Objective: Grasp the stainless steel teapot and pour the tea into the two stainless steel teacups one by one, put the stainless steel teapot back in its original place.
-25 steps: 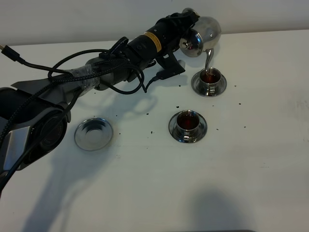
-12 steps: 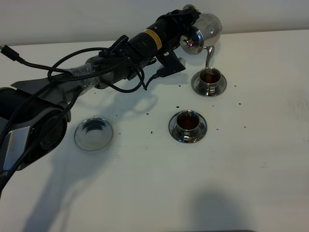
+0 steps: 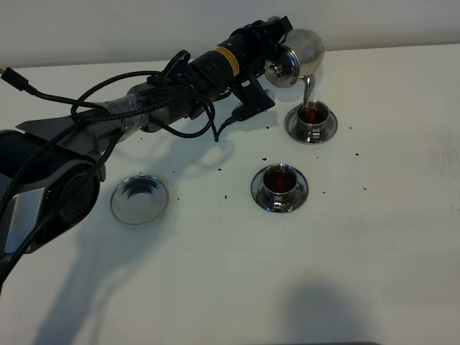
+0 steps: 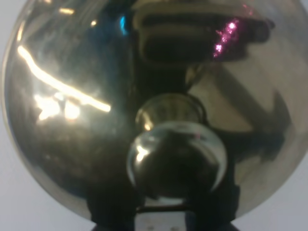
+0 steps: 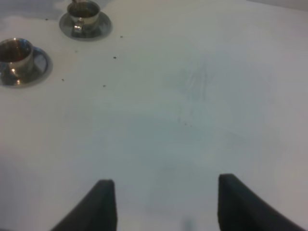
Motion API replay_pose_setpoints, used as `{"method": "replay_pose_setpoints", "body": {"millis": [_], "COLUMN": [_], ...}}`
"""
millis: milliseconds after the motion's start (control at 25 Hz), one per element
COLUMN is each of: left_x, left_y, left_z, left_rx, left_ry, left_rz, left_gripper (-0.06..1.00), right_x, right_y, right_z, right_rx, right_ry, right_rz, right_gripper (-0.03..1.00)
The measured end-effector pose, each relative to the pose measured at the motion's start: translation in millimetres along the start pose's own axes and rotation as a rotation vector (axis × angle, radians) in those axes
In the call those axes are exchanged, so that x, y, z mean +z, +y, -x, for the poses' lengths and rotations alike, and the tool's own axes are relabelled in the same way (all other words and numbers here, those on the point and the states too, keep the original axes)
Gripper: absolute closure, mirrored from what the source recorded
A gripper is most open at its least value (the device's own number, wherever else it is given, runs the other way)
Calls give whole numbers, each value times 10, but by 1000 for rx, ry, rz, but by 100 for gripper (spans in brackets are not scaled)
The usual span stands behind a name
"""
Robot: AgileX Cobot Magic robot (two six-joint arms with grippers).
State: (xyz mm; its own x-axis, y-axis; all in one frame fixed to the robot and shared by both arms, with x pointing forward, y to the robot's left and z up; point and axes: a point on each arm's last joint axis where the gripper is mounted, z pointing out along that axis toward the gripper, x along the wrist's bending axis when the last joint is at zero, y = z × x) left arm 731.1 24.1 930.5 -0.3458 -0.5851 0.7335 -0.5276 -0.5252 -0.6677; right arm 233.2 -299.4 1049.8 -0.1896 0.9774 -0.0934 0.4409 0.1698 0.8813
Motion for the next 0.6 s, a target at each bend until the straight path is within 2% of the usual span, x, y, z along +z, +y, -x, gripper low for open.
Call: {"method": "replay_pose_setpoints", "body": {"millis": [280,440,600], "left_x": [-1,-3,-9], "left_y": [0,-28,-46], "left_z": [40,59,109], "left_rx": [-93,-189,-321], "left_ry": [-43,-59,-108], "left_rz": [-2,-37,-71], "left_gripper": [72,72,72], "right_x": [0,0,0], "right_y": [0,0,0], "right_z": [0,0,0], "right_rx": [0,0,0], "right_ry": [0,0,0], "right_rz": [0,0,0], "right_gripper": [51,51,51]}}
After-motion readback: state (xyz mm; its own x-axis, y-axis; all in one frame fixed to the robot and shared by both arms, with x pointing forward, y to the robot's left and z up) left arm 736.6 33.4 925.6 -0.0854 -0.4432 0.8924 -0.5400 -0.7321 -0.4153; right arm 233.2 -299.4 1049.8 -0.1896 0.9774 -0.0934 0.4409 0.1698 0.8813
